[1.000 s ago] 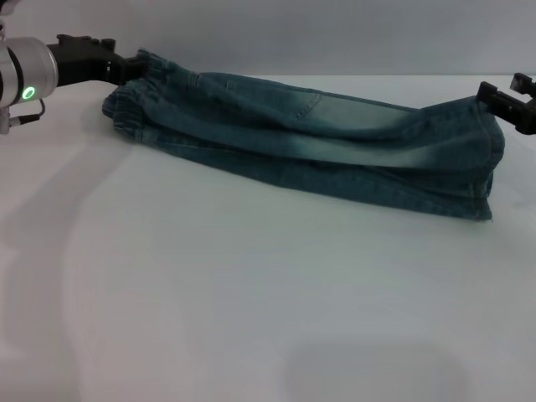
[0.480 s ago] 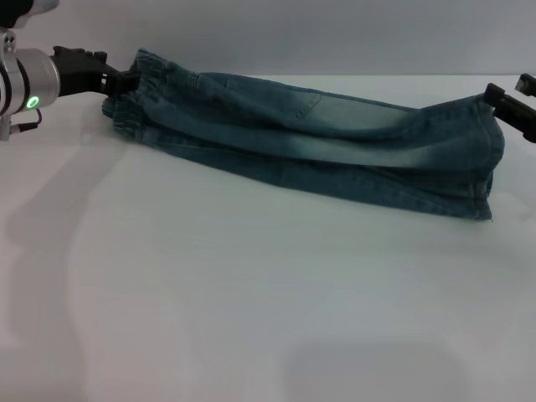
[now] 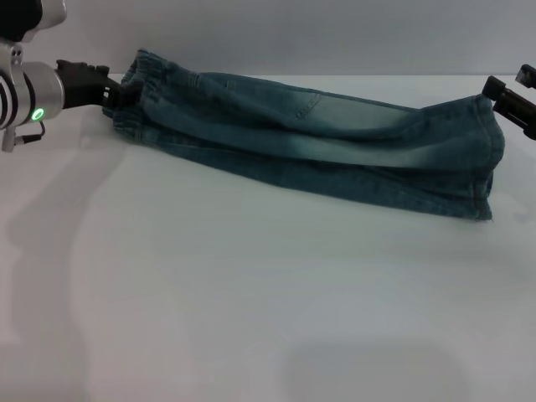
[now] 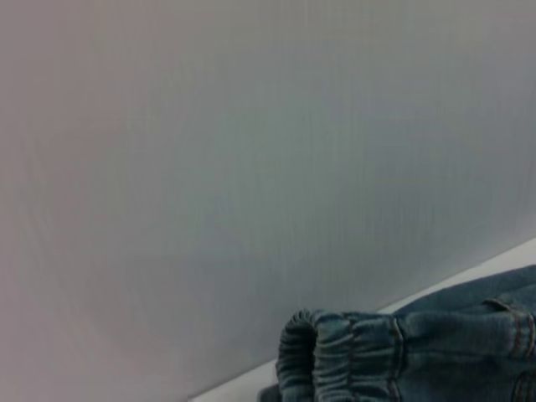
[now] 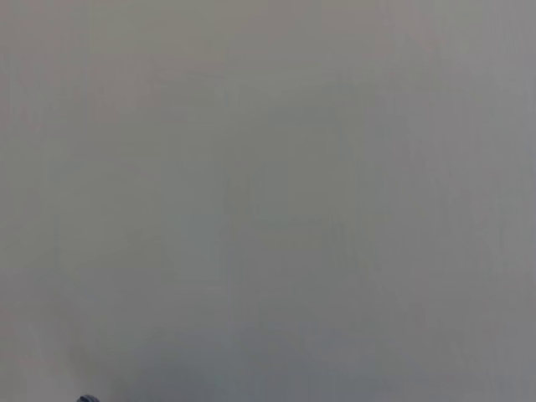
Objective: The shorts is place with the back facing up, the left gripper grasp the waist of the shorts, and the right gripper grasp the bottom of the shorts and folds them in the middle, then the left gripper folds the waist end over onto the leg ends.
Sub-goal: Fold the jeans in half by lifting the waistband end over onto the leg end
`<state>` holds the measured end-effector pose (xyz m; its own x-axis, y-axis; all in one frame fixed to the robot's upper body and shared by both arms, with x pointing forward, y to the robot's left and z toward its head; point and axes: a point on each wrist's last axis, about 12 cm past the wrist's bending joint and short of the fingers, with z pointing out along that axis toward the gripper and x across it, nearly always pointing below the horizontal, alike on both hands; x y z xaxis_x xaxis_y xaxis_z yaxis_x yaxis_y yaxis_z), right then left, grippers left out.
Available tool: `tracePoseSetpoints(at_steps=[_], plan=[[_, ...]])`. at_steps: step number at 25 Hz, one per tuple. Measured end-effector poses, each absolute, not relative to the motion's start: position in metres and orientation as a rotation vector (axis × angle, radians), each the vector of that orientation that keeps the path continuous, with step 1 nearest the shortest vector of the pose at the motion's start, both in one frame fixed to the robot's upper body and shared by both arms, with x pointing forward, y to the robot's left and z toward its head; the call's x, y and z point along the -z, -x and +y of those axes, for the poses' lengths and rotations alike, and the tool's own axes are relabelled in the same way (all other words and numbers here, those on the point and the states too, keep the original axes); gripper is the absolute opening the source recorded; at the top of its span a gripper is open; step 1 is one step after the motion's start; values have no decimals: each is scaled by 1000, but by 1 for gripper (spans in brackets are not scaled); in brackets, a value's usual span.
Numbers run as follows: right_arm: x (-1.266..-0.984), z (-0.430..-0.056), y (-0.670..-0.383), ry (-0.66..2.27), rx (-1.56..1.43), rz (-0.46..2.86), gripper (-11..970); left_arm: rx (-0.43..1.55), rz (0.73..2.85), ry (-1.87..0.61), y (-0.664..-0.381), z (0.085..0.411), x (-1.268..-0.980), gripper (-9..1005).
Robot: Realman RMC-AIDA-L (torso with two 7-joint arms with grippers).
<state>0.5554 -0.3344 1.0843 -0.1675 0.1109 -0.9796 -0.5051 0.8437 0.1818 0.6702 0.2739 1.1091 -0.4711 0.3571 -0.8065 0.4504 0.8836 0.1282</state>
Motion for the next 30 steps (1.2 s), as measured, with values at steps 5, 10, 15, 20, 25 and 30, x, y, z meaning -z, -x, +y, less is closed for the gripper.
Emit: tracePoseSetpoints(at_steps=[5, 10, 15, 20, 25, 30], plan=[[-1084, -335, -555, 311, -559, 1657, 651, 125, 2117, -579, -667, 271, -1104, 569], [-1085, -334, -555, 312, -560, 1655, 651, 131, 2119, -579, -666, 266, -1101, 563], [-1086, -334, -556, 317, -562, 1649, 651, 147, 2118, -586, -666, 257, -1099, 558], [-1088, -335, -555, 318, -570, 1636, 652, 122, 2132, -579, -669, 247, -1093, 552], [-1089, -334, -556, 323, -572, 1630, 652, 58, 2123, -568, -673, 245, -1091, 546], [-1092, -331, -559, 334, -576, 1621, 652, 14, 2119, -534, -674, 247, -1089, 541]])
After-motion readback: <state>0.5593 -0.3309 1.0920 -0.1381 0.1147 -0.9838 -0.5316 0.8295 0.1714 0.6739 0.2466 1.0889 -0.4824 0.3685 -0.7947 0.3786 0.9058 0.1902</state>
